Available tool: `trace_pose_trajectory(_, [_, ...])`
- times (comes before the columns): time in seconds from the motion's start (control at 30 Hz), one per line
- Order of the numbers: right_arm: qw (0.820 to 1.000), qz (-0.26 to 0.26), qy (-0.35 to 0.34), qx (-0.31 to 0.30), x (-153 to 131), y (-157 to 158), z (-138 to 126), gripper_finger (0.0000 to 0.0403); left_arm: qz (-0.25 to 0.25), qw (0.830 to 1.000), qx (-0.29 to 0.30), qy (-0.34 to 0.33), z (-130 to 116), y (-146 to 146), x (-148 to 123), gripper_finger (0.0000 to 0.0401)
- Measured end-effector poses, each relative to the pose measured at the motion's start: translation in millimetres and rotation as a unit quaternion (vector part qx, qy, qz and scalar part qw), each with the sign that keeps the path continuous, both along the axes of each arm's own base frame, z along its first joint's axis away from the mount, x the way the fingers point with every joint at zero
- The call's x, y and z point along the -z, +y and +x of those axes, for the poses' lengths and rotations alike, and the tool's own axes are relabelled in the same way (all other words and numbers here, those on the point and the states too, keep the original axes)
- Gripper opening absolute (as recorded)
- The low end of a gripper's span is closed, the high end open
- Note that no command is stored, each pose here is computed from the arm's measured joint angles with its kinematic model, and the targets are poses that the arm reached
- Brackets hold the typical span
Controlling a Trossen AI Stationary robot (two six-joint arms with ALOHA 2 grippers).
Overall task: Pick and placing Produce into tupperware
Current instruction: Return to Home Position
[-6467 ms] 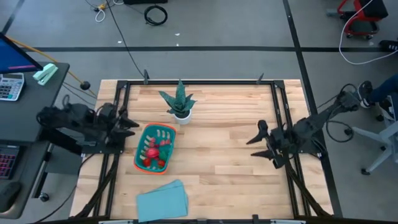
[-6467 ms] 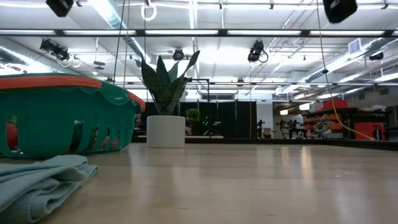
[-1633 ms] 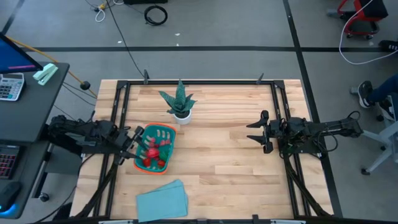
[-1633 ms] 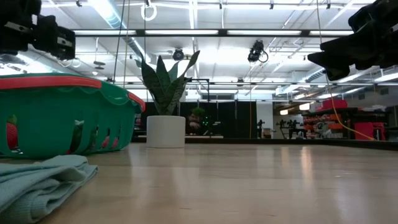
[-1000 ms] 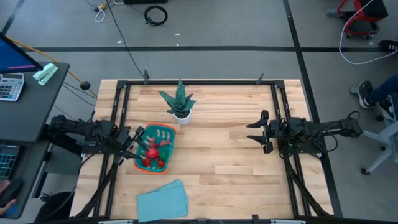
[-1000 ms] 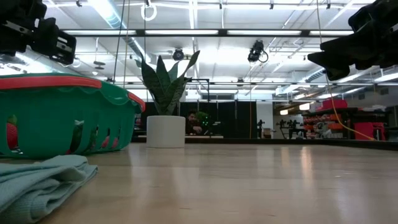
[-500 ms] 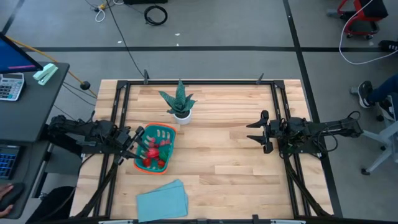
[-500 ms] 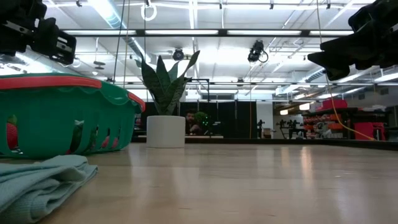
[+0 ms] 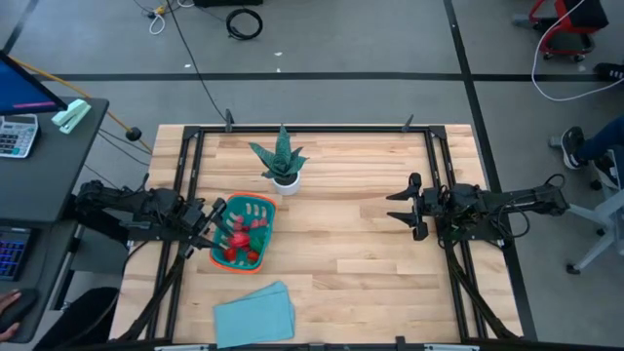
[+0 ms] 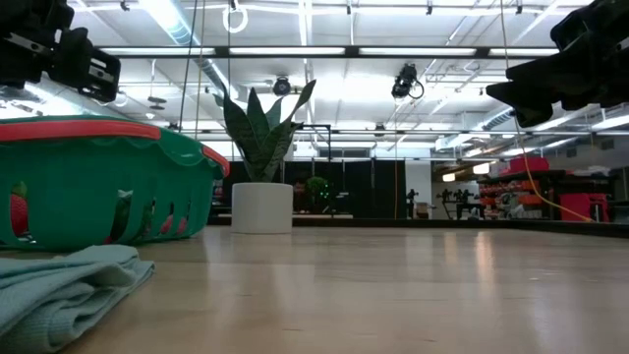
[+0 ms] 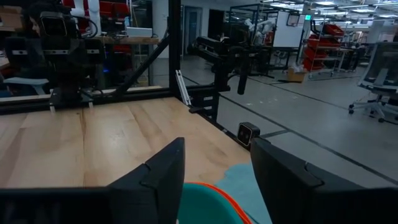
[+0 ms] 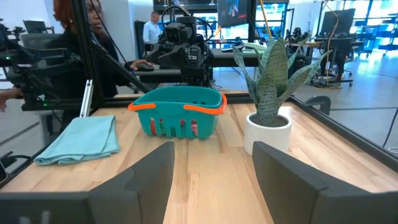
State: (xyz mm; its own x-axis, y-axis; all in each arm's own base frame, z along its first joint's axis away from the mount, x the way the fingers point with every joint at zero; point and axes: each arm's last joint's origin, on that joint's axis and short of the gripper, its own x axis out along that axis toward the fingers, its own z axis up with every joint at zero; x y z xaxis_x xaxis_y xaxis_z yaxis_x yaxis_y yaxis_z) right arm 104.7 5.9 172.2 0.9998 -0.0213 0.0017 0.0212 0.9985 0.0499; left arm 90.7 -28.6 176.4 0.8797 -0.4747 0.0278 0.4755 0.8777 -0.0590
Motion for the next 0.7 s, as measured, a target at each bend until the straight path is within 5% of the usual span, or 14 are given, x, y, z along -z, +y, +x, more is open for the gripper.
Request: trace_pose_trajectory(0.7, [1.0,0.0,0.0,0.0,0.0,0.0,0.0,0.0226,0.0,1.0,0.0,0.0,0.0,0.0,-0.1,0.0193])
